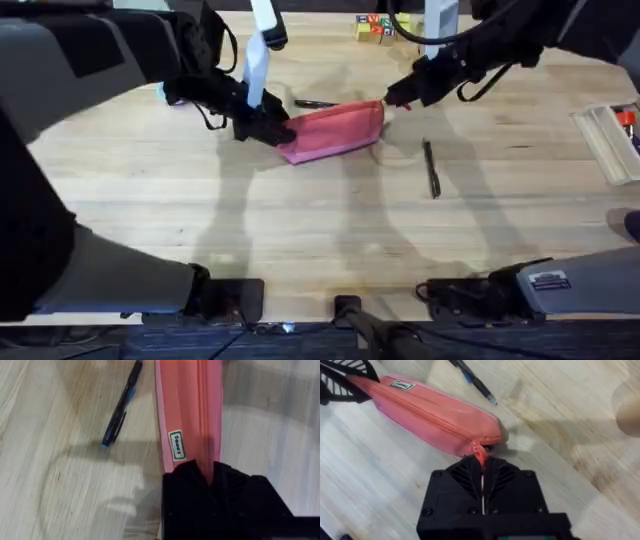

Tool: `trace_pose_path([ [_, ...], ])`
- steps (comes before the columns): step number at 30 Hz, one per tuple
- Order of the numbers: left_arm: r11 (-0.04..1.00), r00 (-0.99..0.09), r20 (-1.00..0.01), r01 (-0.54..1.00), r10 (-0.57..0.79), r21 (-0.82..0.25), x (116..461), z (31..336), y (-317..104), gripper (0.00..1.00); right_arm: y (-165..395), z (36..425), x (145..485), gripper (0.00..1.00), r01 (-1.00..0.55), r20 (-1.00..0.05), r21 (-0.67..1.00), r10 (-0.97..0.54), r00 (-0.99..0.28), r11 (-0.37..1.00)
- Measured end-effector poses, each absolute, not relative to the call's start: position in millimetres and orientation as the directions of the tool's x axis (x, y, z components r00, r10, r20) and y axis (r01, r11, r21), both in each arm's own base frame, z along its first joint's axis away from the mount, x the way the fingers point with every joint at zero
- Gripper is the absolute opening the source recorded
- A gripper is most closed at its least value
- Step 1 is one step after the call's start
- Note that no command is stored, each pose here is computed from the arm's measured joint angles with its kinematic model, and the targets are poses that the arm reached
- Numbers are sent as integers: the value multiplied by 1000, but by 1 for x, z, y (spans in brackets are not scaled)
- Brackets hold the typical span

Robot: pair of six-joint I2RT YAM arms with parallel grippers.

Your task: Unzip the bag, pick up the pens from the table one at a time and place them inside, then zip the bag closed.

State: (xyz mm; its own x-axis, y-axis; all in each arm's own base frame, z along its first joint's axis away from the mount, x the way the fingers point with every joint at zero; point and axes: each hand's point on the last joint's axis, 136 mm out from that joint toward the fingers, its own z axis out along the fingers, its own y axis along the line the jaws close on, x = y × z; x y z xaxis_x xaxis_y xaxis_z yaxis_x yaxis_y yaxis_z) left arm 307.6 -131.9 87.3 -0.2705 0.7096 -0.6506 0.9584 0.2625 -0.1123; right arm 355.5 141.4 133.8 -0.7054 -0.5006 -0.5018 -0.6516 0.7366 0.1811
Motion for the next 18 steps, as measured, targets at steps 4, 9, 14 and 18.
trace_pose_path([
  [4,263,-270,-650,958,710,-112,308,87,-132,42,146,134,354,32,-662,-502,179,-511,-698,728],
  [9,262,-270,-650,958,710,-112,308,87,-132,42,159,134,349,31,-689,-503,172,-539,-676,704],
  [14,263,-270,-649,958,711,-111,308,87,-132,42,176,134,342,31,-721,-507,173,-567,-649,671],
  [18,267,-274,-644,957,714,-110,308,86,-130,42,189,137,340,31,-747,-525,166,-584,-619,643],
])
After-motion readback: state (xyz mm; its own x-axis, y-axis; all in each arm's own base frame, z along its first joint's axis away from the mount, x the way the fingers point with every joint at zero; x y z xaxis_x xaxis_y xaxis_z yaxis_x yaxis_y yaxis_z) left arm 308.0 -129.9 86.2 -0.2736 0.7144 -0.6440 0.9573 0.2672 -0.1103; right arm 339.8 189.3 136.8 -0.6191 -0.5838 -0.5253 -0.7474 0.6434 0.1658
